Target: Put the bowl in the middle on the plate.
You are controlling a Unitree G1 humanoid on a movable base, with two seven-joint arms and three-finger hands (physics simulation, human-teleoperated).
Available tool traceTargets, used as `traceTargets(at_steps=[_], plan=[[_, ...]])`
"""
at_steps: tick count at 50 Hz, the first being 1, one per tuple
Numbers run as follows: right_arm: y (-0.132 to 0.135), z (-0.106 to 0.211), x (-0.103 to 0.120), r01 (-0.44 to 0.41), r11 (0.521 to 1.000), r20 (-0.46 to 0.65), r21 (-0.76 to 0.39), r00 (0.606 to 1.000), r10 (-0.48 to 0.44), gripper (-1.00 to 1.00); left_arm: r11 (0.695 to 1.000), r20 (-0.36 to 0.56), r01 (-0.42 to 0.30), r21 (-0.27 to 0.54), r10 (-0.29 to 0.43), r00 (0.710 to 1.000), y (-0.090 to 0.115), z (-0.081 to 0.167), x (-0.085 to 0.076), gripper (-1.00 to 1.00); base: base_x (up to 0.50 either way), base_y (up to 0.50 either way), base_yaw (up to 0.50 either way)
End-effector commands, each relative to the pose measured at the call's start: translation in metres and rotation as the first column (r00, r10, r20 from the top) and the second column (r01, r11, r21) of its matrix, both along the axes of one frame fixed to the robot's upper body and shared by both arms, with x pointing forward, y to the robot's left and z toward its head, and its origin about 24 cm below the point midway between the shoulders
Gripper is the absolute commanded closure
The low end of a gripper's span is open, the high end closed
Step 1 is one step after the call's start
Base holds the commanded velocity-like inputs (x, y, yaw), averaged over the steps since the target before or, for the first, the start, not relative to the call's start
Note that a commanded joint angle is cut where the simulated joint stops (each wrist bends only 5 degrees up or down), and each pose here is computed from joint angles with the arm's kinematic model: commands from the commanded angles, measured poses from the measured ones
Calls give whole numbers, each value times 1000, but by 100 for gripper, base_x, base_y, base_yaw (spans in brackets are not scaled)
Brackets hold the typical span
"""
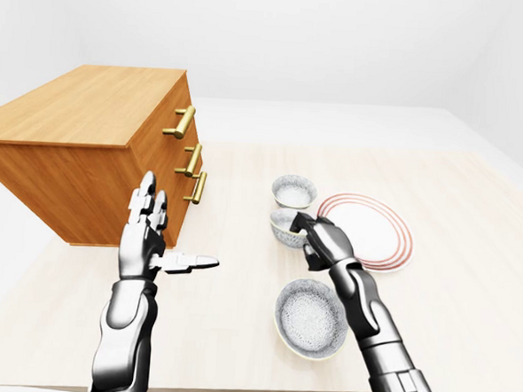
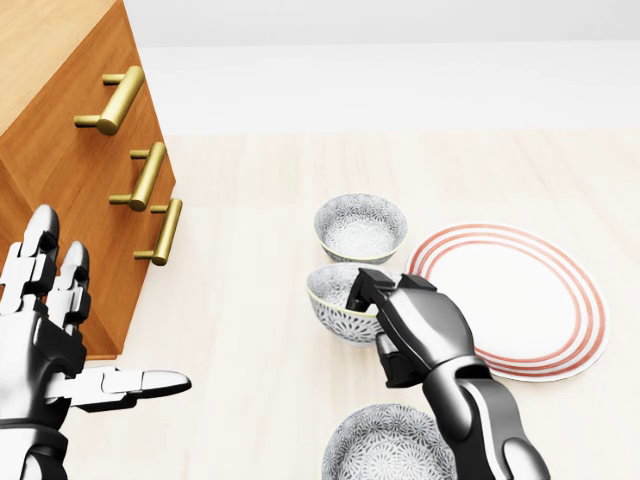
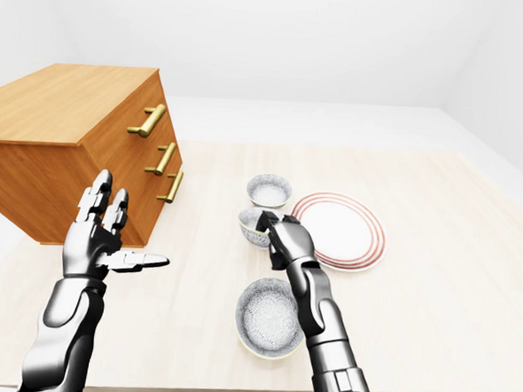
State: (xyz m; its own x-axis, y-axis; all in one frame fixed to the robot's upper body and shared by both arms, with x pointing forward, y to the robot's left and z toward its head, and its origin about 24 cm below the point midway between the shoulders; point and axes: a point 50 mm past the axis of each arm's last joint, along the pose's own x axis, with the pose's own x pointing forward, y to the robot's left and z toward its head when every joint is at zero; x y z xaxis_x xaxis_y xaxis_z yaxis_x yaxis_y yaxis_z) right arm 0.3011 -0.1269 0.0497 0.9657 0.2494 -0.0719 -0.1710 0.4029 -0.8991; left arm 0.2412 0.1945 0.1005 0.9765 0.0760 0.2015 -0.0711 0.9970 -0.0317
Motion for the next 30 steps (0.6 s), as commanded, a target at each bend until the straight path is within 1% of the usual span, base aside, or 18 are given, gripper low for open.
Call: traceTargets(at_steps=[1, 14, 30], plan=[[0, 12, -1, -7, 1000, 40, -24, 999, 8, 100, 1000, -2, -1, 0, 1, 1000, 0, -1, 0, -100, 0, 0, 0], [2, 25, -5, -33, 999, 57, 2, 998, 33, 100, 1000, 6, 0, 2, 0, 1000, 0, 2, 0, -100, 0, 0, 0], [-9, 39, -5, -27, 1000, 77, 9, 997, 26, 100, 1000, 20, 1, 1, -1, 1000, 0, 5, 0, -100, 0, 0, 0]])
